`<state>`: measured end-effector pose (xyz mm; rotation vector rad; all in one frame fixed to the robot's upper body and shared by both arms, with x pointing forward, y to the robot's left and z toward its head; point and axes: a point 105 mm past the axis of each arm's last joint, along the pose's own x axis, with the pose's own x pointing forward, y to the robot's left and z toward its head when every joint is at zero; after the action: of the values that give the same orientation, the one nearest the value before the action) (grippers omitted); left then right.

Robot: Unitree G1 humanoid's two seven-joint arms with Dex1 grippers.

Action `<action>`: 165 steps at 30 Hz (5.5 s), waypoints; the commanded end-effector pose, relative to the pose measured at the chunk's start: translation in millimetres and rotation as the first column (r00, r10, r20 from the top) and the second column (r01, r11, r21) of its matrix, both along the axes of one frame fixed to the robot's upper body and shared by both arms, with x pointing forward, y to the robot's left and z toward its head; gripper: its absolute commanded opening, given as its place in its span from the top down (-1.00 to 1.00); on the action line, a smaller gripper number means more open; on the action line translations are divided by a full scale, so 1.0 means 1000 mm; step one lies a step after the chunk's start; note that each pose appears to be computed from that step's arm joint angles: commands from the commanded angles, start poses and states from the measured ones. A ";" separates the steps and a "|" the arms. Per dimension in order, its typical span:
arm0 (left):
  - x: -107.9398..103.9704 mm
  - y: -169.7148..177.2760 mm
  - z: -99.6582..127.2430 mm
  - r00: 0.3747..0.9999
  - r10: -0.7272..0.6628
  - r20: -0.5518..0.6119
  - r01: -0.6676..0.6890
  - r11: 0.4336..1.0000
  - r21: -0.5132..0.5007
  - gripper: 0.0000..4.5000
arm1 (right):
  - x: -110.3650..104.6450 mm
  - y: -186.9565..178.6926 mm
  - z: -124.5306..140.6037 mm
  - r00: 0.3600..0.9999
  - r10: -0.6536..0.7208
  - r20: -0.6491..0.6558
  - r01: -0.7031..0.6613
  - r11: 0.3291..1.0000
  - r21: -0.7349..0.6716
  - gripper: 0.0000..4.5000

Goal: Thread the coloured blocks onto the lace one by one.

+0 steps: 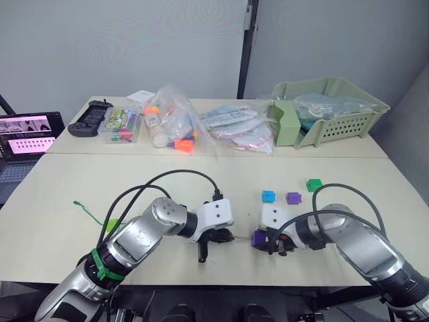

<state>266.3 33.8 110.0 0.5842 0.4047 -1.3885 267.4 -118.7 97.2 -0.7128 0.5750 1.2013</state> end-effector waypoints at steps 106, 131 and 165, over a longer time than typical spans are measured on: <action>0.013 0.013 -0.016 0.994 -0.111 0.004 0.109 0.973 -0.204 -0.58 | -0.009 -0.021 0.002 0.983 -0.149 0.106 0.117 0.960 0.255 -1.00; 0.013 -0.017 -0.018 0.986 -0.148 0.072 0.160 0.967 -0.200 1.00 | -0.011 -0.004 -0.006 0.994 -0.070 0.083 0.040 0.949 0.314 0.49; 0.021 -0.015 -0.030 0.990 -0.095 0.107 0.107 0.988 -0.113 0.29 | -0.012 -0.003 -0.005 0.994 -0.064 0.093 0.038 0.966 0.256 0.49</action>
<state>287.3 21.5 78.5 0.5662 0.2272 -1.4625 258.7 -124.7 87.0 -0.5135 0.3624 1.1443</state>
